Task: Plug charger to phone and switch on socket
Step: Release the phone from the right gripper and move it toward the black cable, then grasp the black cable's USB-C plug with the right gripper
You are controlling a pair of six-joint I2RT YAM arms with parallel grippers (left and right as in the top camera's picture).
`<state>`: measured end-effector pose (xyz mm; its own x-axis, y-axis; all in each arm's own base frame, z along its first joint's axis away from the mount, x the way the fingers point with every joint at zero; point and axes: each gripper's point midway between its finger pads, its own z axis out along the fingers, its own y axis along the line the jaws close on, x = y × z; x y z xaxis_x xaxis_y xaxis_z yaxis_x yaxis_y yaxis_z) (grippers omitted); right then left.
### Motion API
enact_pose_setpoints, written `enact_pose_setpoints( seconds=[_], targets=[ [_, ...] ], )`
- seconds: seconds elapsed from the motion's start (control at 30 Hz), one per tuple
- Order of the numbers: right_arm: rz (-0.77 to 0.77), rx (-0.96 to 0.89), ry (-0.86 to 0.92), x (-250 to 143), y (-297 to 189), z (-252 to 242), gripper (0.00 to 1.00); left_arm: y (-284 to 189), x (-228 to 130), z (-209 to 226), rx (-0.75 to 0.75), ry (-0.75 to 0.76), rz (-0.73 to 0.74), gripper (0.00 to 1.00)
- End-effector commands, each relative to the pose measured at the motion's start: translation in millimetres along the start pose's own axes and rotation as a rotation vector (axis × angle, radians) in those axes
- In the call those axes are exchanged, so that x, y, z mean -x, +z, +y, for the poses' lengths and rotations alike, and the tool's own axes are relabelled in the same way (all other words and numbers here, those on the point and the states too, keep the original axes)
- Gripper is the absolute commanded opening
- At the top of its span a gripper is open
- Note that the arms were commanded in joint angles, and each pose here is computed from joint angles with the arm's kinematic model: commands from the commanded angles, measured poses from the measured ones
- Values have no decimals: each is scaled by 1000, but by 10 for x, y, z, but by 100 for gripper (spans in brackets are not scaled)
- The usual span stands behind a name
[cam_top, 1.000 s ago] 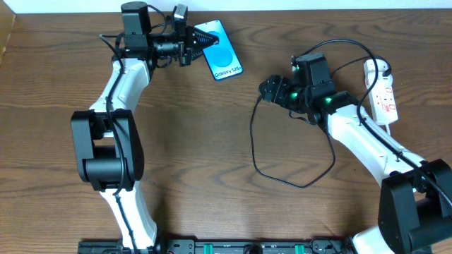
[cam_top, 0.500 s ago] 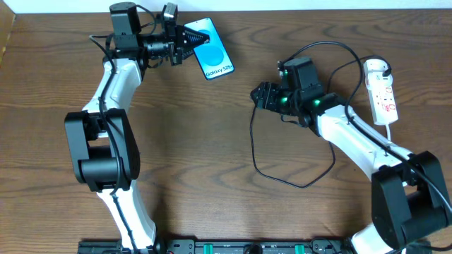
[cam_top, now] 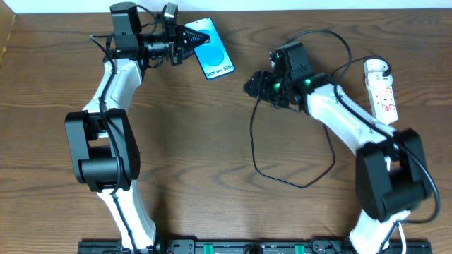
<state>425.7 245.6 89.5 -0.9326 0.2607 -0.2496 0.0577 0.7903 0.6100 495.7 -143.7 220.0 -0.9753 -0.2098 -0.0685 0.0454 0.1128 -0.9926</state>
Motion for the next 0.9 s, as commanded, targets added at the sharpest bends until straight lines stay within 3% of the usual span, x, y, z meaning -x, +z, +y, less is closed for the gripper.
enact_pose_setpoints(
  seconds=[0.0,0.17,0.33,0.6,0.87],
  targets=[
    [103,40,112,-70,201,-129,57,-19,-31,-118,-9,23,4,7],
    [190,28,175,-217,412,-366,46,-19,-21,-103,-3,17,-3,7],
    [226,6,202,-315,553,-496,43,-20,-12,-29,22,-32,-21,7],
    [206,11,226,-277,635,-507,40,-20,-13,-30,22,-32,-21,7],
    [211,-1,231,-306,740,-588,25,-20,-14,-30,21,-32,-20,7]
  ],
)
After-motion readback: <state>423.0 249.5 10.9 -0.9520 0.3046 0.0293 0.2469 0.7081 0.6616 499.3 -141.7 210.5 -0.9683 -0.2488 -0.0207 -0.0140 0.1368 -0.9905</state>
